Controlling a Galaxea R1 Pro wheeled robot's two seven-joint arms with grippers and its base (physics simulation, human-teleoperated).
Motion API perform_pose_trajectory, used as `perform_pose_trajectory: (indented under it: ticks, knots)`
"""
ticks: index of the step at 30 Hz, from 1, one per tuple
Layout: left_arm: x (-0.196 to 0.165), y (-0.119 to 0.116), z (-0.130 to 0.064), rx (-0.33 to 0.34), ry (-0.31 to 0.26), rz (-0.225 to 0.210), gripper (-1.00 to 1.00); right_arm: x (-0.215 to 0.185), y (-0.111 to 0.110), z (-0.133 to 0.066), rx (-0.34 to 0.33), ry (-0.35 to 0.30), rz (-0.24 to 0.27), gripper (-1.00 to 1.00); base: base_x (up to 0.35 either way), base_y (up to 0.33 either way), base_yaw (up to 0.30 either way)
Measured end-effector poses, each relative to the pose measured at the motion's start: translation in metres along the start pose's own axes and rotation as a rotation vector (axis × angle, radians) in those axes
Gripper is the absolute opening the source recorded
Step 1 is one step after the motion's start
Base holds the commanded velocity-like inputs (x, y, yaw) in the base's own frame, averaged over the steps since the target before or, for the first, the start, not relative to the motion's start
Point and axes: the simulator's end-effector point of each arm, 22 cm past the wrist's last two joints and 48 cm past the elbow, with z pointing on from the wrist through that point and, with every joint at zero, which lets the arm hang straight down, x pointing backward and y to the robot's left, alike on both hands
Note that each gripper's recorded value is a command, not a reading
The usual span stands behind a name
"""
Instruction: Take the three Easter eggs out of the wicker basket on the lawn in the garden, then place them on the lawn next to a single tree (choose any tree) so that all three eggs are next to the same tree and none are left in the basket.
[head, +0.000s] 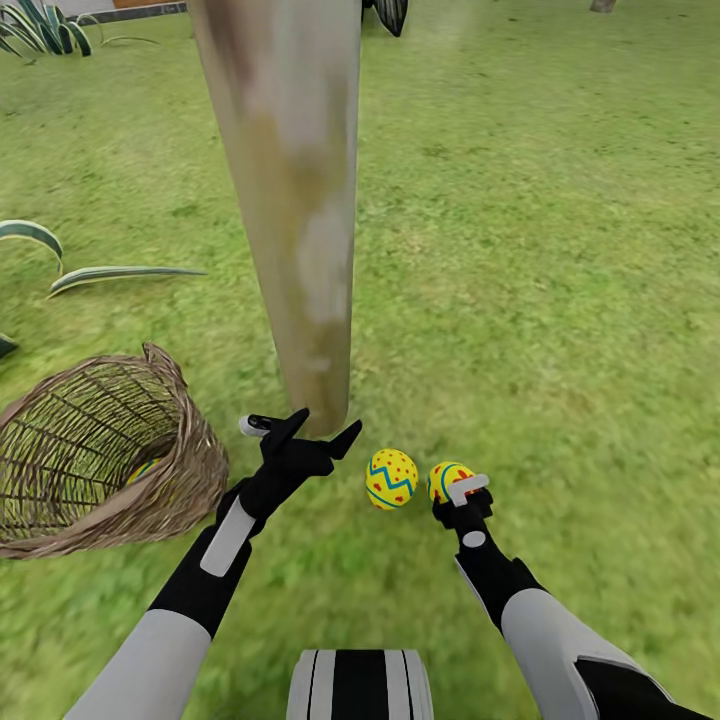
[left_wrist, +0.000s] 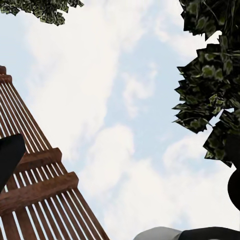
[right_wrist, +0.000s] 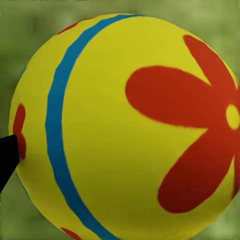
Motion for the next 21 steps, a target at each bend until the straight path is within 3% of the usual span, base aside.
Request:
perform_pose_trajectory:
  ticks: [3,4,12,18,21]
  knots:
    - [0.0,0.0,0.0,0.0,0.0,0.0,1.0,0.0,0.0,0.0,-0.001,0.001,-0.001,-1.0,0.0,0.0,0.0]
    - [0.0,0.0,0.0,0.0,0.001,-0.001,1.0,0.0,0.0,0.0,0.0,0.001,0.0,1.0,0.0,0.0,0.0]
    - [0.0,0.0,0.0,-0.001,0.001,-0.001,1.0,-0.001,0.002,0.0,-0.004,-0.001,-0.011,1.0,0.0,0.0,0.0]
    - [0.004,-0.011,0.009,0.01,0.017,0.015,1.0,0.017,0.013,-0.01,-0.033,0.044,0.002,1.0,0.0,0.0,0.0]
    - [0.005,-0.016,0.013,0.015,0.024,0.023,1.0,0.011,0.012,-0.013,-0.033,0.037,0.003,1.0,0.0,0.0,0.0]
